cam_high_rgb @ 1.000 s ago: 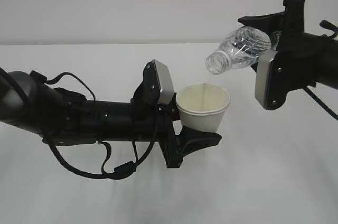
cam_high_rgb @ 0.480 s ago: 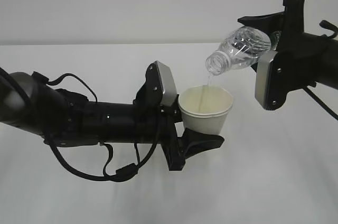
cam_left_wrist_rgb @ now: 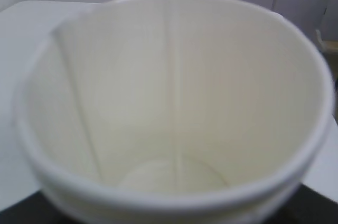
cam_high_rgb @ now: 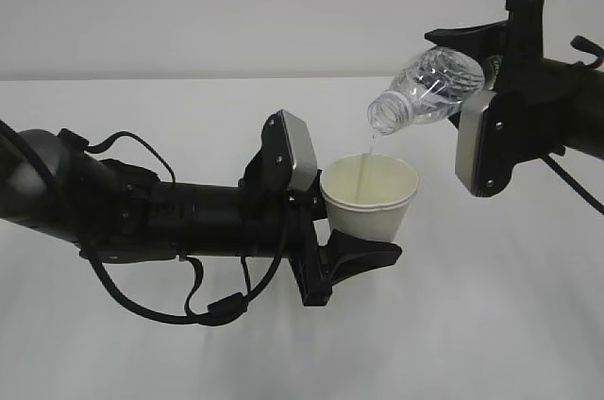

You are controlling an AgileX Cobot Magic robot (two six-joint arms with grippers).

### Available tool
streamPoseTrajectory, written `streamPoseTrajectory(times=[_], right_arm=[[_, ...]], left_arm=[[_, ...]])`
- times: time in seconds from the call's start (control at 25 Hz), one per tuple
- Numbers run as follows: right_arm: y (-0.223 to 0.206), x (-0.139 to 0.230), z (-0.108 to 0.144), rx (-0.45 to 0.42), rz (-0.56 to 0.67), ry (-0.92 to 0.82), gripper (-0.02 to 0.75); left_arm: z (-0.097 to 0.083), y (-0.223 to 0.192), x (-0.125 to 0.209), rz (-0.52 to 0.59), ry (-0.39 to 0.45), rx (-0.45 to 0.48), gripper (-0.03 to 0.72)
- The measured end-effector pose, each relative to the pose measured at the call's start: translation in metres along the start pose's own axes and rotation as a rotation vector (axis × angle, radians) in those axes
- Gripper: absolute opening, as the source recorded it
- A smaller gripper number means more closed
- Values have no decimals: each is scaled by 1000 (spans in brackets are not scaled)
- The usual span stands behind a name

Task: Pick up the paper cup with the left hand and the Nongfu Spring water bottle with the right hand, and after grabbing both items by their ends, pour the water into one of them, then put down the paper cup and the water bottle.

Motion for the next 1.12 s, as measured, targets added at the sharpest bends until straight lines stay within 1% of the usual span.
streamPoseTrajectory(times=[1.12], right_arm=[[0, 0, -1, 8, -3, 19, 472]], left_arm=[[-2, -1, 0, 2, -2, 5, 463]])
Point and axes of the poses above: a point on each arm's last joint axis where the gripper is mounted, y pointing back along that axis away from the gripper, z along the wrist's bending axis when the last joint is at zero, x = y × z, the point moved 4 cm from there along -y, pointing out along that axis toward the gripper, and after that the axes turned 5 degrees about y, right-handed, at the moved point
